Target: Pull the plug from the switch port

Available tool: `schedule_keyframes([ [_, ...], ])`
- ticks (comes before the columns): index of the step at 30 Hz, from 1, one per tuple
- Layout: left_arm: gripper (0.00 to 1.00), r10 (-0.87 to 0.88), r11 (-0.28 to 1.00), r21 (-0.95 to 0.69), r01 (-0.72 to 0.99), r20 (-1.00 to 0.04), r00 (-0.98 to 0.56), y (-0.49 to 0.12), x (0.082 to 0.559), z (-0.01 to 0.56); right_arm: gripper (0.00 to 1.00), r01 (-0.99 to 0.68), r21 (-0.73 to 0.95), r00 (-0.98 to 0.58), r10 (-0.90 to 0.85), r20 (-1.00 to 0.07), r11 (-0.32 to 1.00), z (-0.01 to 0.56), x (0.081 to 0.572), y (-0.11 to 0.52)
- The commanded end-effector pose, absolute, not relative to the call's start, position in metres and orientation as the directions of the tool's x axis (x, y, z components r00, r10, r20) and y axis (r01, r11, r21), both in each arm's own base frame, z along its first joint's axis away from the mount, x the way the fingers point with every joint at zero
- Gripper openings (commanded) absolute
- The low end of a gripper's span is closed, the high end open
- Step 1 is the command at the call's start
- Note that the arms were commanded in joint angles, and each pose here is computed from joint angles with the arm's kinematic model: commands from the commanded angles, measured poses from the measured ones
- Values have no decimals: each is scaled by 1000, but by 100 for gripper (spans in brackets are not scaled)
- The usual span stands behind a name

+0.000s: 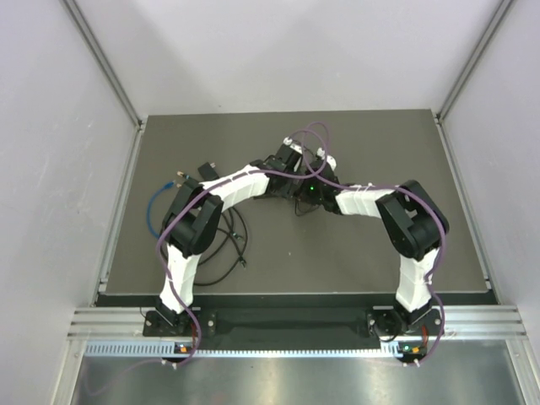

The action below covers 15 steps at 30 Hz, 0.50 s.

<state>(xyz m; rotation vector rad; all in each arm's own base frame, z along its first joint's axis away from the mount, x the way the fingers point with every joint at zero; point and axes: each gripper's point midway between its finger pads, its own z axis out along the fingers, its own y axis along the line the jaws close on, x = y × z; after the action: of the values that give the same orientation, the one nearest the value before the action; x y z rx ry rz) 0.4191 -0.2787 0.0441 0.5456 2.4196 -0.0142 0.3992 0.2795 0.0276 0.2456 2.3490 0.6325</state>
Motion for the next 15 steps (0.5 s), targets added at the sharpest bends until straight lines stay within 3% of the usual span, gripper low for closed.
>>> schedule_keyframes([
  [1,64,339,933,68,353,-496,-800,-275,404,-7,0,-12,294,-784,173,-597,956,12,370,266],
  [4,64,336,935,69,347,-482,-809,-271,403,-11,0,-71,335,-811,141,-568,940,7,364,271],
  [8,64,326,938,55,341,-471,-820,-269,402,-15,0,-173,575,-867,154,-474,800,21,353,297],
  [11,64,327,938,52,342,-456,-828,-269,400,-23,0,-201,665,-884,159,-440,720,30,347,300],
  [13,64,324,940,52,338,-453,-831,-269,400,-24,0,-201,678,-890,156,-427,707,32,343,299],
  [15,63,322,940,48,337,-451,-833,-270,399,-25,0,-167,583,-870,159,-466,795,23,348,284],
])
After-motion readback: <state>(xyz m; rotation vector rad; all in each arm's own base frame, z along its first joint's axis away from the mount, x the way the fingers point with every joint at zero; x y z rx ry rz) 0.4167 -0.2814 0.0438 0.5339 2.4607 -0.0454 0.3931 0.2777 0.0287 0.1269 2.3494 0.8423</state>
